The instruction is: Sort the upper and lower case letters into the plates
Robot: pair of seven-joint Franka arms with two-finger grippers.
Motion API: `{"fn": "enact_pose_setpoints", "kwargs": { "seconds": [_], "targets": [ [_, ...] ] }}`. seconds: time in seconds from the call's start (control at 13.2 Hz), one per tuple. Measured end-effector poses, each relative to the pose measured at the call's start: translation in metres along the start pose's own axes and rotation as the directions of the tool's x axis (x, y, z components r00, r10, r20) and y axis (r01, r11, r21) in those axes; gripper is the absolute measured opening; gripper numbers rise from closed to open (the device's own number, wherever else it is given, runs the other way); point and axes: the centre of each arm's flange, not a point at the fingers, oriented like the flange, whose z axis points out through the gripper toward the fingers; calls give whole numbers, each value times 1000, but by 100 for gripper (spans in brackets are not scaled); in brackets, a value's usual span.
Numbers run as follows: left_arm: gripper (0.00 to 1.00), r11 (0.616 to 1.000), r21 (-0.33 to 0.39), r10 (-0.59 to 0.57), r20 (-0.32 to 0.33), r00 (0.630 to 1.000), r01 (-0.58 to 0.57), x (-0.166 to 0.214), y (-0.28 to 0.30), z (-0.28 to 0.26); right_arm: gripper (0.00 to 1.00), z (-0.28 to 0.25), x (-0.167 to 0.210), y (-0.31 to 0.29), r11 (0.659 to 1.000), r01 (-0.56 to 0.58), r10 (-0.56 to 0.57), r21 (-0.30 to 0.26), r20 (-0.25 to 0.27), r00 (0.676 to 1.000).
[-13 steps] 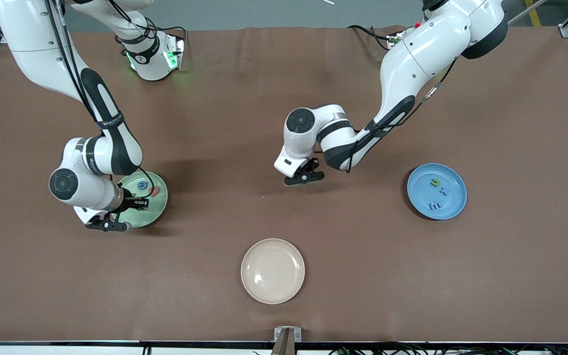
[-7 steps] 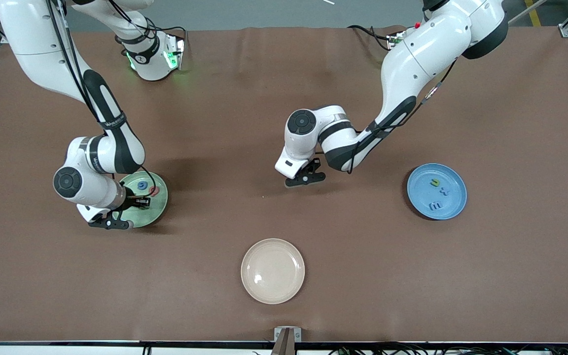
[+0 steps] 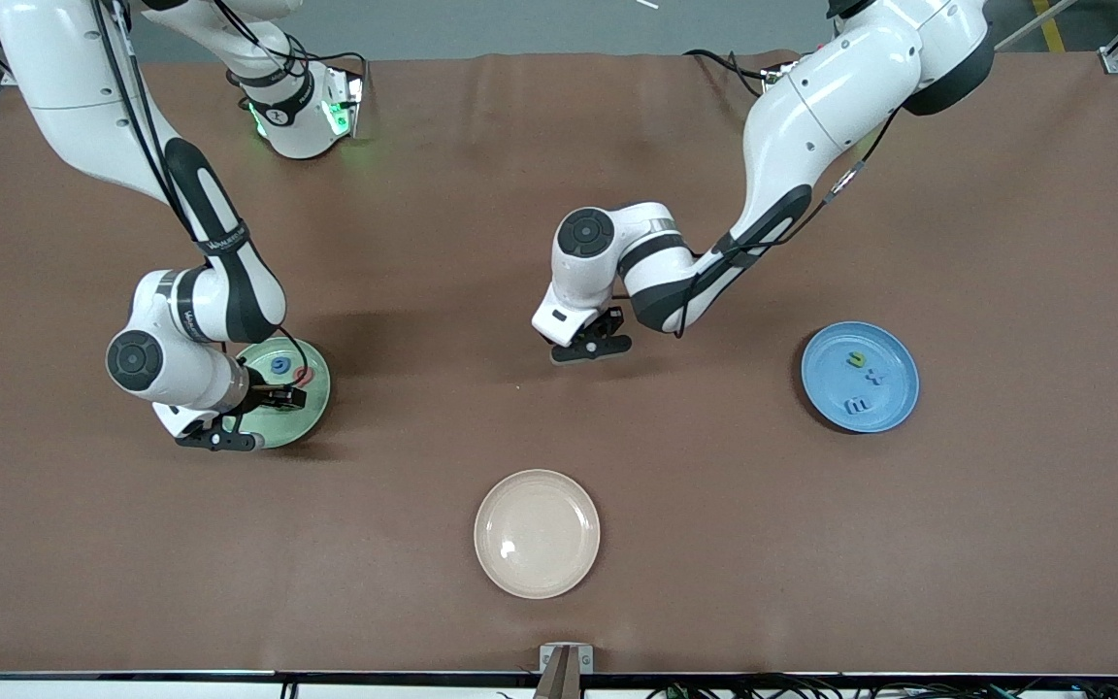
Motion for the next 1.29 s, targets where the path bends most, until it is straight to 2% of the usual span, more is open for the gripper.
{"fn": "enact_pose_setpoints", "kwargs": {
  "seconds": [0.08, 0.38, 0.61, 0.76, 0.99, 1.06, 1.14, 1.29],
  "targets": [
    [54, 1000, 2, 11, 2, 1000, -11, -5, 2, 1, 99, -13, 4, -2, 1000, 6, -6, 0, 29, 1000],
    [54, 997, 12, 81, 7, 997, -81, -8, 1, 3, 100, -104, 22, -2, 999, 39, -40, 8, 107, 993],
    [54, 996, 17, 84, 10, 996, -84, -5, -2, 5, 100, -164, 29, 26, 1000, 23, -24, 15, 88, 996],
    [56, 997, 18, 80, 9, 997, -80, -2, -4, 4, 100, -194, 26, 37, 999, 30, -29, -18, 54, 998],
    [77, 997, 16, 77, 8, 997, -77, 1, -5, 3, 100, -242, 12, 34, 997, 49, -49, -53, 10, 999],
    [77, 997, 15, 79, 8, 997, -79, 0, -5, 2, 100, -261, 5, 34, 997, 50, -49, -55, 5, 999],
    [83, 997, 14, 80, 9, 997, -80, -1, -4, 2, 100, -280, -1, 35, 997, 49, -48, -58, 13, 999],
    [86, 996, 25, 82, 13, 997, -82, -3, -5, 3, 100, -317, -13, 38, 997, 42, -41, -62, 27, 999]
  ]
}}
